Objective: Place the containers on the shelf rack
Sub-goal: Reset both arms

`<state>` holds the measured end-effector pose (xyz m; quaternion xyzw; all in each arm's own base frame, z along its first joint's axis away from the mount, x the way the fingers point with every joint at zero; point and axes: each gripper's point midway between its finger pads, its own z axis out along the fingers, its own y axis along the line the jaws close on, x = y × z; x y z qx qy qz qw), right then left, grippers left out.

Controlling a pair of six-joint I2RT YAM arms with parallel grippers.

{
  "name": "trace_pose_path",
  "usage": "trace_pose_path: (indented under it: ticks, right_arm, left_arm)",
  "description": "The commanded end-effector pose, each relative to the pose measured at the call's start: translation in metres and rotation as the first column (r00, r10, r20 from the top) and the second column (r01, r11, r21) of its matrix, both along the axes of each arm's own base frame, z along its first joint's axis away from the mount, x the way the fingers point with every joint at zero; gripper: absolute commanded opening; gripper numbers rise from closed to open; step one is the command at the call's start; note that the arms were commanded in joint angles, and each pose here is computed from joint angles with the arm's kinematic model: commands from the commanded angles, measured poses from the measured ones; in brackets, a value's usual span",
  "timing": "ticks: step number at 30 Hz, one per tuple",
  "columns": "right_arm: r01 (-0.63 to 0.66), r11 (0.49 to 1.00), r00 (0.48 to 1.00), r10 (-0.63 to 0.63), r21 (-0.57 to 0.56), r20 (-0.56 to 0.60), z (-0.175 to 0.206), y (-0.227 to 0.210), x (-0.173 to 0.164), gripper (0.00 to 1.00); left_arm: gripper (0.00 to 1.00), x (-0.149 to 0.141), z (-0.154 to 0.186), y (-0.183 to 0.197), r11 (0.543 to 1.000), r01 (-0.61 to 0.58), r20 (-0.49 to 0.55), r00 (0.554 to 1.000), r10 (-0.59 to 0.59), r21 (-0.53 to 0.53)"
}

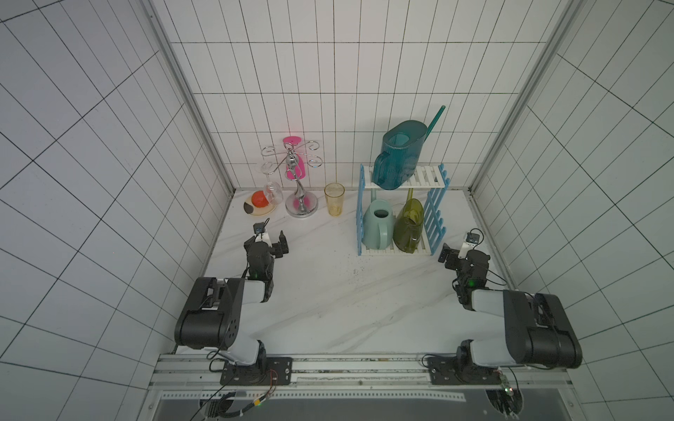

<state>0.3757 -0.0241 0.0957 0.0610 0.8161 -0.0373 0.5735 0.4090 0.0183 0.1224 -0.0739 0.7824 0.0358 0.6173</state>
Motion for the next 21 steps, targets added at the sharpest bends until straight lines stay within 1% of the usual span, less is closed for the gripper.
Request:
trace_pose_path:
  ticks: [1, 4, 6, 7, 8, 10, 21]
  right_arm:
    - [-0.017, 1.000, 0.999, 0.018, -0.007, 0.039, 0.007, 0.000, 0.011, 0.99]
    - [-0.013, 1.000, 0.999, 0.013, -0.007, 0.041, 0.005, -0.001, 0.017, 0.99]
    - [-0.014, 1.000, 1.000, 0.014, -0.006, -0.005, 0.001, -0.001, 0.019, 0.99]
    - [-0.017, 1.000, 1.000, 0.017, -0.006, -0.003, 0.000, 0.000, 0.020, 0.99]
    - [-0.015, 1.000, 1.000, 0.015, -0.006, -0.003, 0.000, -0.001, 0.021, 0.99]
    - [-0.021, 1.000, 0.999, 0.021, -0.004, -0.040, -0.002, 0.000, 0.025, 0.99]
    - [-0.025, 1.000, 0.999, 0.025, -0.002, -0.041, -0.003, 0.001, 0.026, 0.99]
  left_arm:
    - [0.99, 0.000, -0.006, 0.004, 1.000, -0.015, -0.023, 1.000, 0.014, -0.009]
    - [0.98, 0.001, -0.006, 0.007, 0.999, -0.028, -0.026, 0.999, 0.028, -0.016]
    - [0.99, 0.006, -0.010, 0.014, 0.998, -0.040, -0.058, 0.998, 0.037, -0.051]
    - [0.98, 0.005, -0.009, 0.014, 0.998, -0.029, -0.055, 0.998, 0.026, -0.062]
    - [0.98, 0.005, -0.010, 0.014, 0.998, -0.027, -0.055, 0.998, 0.023, -0.061]
    - [0.98, 0.005, -0.009, 0.014, 0.998, -0.028, -0.054, 0.998, 0.025, -0.060]
    - [0.98, 0.004, -0.009, 0.012, 0.998, -0.025, -0.054, 0.998, 0.022, -0.053]
